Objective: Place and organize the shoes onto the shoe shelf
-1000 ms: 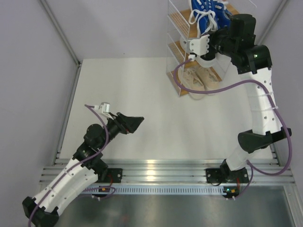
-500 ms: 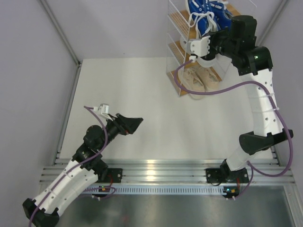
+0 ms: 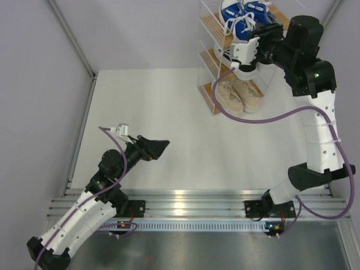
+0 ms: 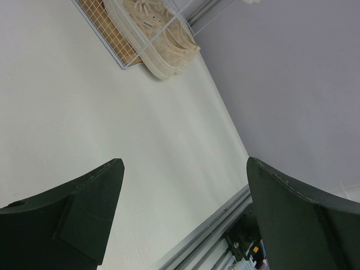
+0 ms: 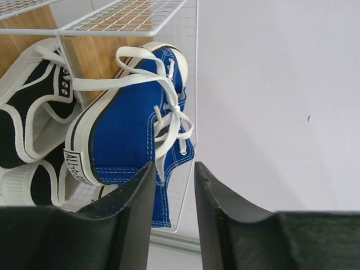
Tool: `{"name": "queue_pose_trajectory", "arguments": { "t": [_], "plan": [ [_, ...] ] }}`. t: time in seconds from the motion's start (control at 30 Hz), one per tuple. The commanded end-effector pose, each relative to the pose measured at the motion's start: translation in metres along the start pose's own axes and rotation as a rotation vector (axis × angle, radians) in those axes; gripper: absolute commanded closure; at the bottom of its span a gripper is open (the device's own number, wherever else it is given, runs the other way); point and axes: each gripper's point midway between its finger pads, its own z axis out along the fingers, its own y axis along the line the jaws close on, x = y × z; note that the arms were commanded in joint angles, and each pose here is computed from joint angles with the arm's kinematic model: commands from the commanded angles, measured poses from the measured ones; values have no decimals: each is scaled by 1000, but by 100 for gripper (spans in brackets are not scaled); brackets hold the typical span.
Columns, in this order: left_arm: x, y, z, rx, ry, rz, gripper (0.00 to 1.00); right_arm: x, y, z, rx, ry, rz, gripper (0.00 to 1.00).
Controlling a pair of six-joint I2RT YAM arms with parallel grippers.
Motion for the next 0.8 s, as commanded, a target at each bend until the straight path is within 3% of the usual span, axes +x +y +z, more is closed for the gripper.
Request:
{"name": "queue_pose_trajectory", "arguments": {
  "t": [0.0,0.13,0.33,0.57,0.67,0.73,0.77],
  "plan": [
    [-6,-4,-1,16,-24,-1,5,-5,-38,-26,136,-11,13,64],
    [-6,-5,-2,21,-24,-1,4,-12,-53,-36,195,-54,102,48],
    [-8,-7,-2,23,-28,7,4,-22,-87,-61,347,-129,361,25],
    [-24,-16,-5,25,-57,103,4,-2,-103,-96,499,-223,967,7],
    [-42,-9,-10,-67,-89,192,2,3,-74,-106,420,-252,1177,3],
    [-50,4,-15,-151,-95,268,1,12,-32,-98,323,-219,1285,1],
    [-67,3,-18,-195,-141,295,2,14,-25,-116,351,-188,1307,1]
  ]
}}
